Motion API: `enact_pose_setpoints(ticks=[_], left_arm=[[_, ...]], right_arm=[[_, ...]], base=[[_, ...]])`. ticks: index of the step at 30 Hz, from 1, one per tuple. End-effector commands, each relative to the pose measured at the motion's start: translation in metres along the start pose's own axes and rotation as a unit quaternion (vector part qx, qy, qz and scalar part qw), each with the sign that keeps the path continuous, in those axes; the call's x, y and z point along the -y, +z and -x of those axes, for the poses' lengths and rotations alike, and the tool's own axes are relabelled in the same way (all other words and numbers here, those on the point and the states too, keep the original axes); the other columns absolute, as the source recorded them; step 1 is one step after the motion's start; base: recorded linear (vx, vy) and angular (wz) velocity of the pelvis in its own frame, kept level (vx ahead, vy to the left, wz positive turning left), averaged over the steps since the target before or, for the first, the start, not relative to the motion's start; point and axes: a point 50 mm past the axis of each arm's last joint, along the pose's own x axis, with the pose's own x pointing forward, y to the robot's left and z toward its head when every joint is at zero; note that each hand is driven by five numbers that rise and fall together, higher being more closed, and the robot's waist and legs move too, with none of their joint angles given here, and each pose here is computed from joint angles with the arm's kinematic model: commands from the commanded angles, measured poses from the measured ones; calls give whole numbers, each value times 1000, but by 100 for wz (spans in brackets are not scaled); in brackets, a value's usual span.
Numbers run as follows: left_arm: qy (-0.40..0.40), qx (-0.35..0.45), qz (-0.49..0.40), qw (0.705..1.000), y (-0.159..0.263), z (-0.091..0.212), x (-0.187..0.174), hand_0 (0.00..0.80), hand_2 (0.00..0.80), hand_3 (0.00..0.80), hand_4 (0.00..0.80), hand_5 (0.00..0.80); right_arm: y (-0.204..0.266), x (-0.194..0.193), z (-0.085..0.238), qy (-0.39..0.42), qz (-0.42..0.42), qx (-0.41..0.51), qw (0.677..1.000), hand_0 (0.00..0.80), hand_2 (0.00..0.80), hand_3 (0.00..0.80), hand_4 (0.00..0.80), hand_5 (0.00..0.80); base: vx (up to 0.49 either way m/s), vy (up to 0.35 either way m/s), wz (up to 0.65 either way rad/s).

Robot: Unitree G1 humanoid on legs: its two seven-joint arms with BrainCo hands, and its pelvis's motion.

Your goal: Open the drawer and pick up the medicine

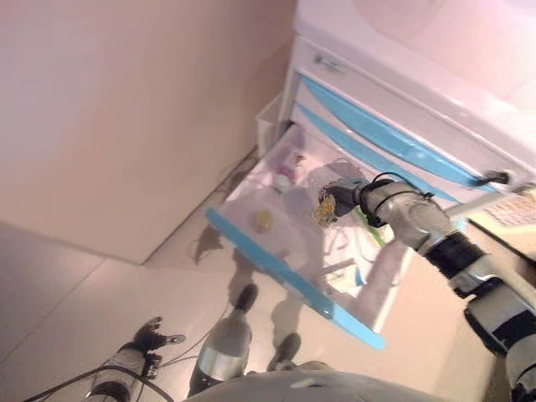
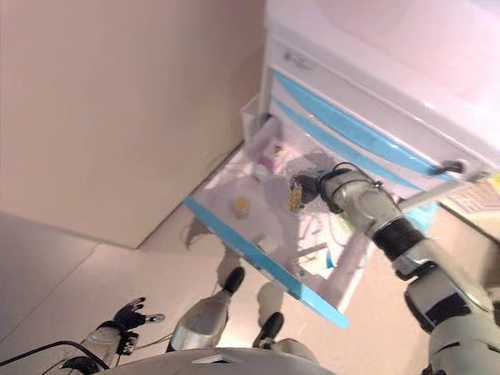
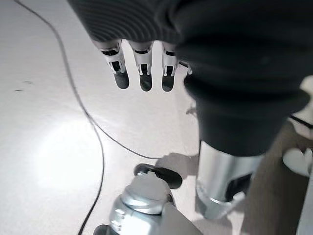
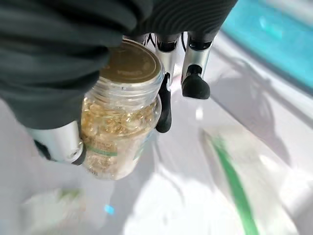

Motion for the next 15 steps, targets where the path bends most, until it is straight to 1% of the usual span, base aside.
enact_pose_setpoints(ticks=[1,3,5,7,9,10,11,12,13,14,15], left_arm=[[11,-38,-28,999,-22,4,-2,0,0,0,0,0],[12,-39,-26,999,-24,5,0,0,0,0,0,0],[9,-40,-24,999,-25,4,3,0,0,0,0,0],[5,-39,-24,999,-24,4,8,0,0,0,0,0],[-1,-38,-27,999,-24,4,13,0,0,0,0,0],[-3,-38,-27,999,-24,4,14,0,0,0,0,0],[-7,-38,-28,999,-25,4,16,0,0,0,0,0],[-9,-38,-29,999,-25,4,17,0,0,0,0,0],[-13,-39,-30,999,-25,4,19,0,0,0,0,0],[-14,-39,-31,999,-25,4,19,0,0,0,0,0],[-18,-43,-34,998,-28,5,21,0,0,0,0,0]], right_arm=[[6,31,30,4,-50,83,995,800,800,800,800,800],[13,50,44,-35,-79,127,988,800,800,800,800,800],[16,70,60,-102,-102,165,976,800,800,800,800,800],[13,89,78,-183,-130,184,957,800,800,800,800,800],[2,107,93,-274,-163,187,929,800,800,800,800,800],[-4,111,98,-295,-175,187,921,800,800,800,800,800],[-14,119,108,-345,-207,185,897,800,800,800,800,800],[-20,123,113,-365,-218,177,888,800,800,800,800,800],[-33,128,123,-405,-245,165,865,800,800,800,800,800],[-37,132,128,-420,-255,164,856,800,800,800,800,800],[-52,138,141,-465,-284,138,827,800,800,800,800,800]], base=[[39,5,-47],[34,9,-39],[40,23,-32],[58,34,-35],[73,34,-18],[80,29,-18],[68,30,-17],[83,42,-9],[58,34,0],[81,40,3],[71,29,3]])
